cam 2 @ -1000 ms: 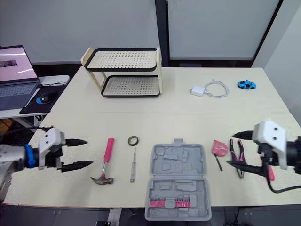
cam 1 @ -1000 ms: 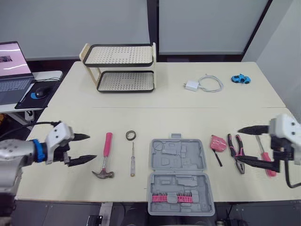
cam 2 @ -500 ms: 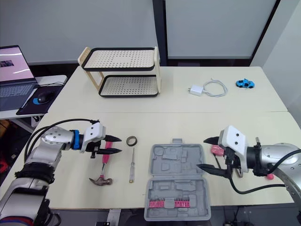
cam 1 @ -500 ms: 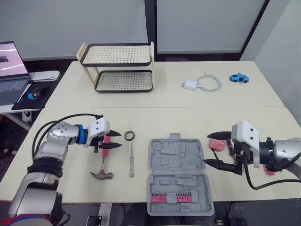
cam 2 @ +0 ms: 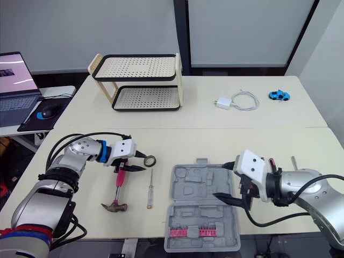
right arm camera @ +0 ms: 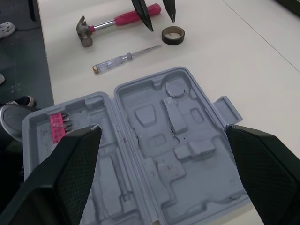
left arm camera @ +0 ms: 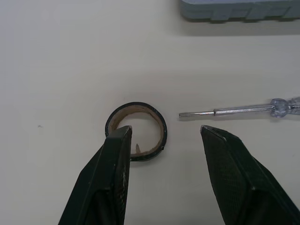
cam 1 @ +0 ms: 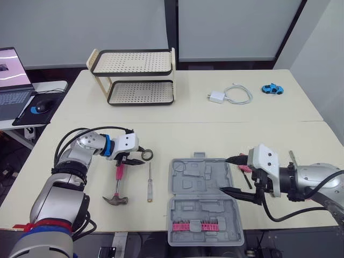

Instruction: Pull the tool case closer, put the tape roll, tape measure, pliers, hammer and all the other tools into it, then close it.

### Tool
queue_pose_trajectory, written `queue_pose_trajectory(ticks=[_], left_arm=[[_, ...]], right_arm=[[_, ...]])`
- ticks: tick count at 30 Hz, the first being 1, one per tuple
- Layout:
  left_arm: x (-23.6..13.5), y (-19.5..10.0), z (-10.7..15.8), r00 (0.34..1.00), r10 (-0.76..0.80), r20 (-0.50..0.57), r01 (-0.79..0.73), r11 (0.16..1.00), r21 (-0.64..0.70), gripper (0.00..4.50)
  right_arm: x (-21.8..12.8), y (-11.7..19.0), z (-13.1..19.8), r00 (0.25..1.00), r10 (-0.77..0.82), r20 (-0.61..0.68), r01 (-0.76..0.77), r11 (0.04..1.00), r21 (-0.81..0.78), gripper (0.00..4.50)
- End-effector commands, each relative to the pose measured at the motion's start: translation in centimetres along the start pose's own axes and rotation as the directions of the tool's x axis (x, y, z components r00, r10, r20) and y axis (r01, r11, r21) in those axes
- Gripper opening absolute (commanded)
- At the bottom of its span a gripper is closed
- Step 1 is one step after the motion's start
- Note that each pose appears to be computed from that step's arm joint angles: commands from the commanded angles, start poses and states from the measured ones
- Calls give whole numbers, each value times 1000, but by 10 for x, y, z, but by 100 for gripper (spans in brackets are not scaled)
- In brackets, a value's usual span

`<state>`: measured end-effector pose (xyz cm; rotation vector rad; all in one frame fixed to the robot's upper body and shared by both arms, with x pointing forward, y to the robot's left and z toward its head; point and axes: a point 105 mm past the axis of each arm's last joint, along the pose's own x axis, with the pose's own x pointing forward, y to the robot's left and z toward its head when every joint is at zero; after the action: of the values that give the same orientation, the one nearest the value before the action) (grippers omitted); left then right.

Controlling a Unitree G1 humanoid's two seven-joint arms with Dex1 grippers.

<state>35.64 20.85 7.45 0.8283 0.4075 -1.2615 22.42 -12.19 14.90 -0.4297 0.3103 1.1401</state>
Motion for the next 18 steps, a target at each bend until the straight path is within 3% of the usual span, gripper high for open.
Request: queue_pose_trajectory(ticks=[1, 18], left_arm=[[-1, 4, 2, 1000, 6, -16, -6, 1000, 27, 238], [12, 6, -1, 998, 20, -67, -17, 999, 47, 238]], right_arm=[[2, 1, 17, 997, -6, 74, 8, 999, -34, 450], [6, 4, 26, 993, 5, 122, -1, 999, -32, 450]])
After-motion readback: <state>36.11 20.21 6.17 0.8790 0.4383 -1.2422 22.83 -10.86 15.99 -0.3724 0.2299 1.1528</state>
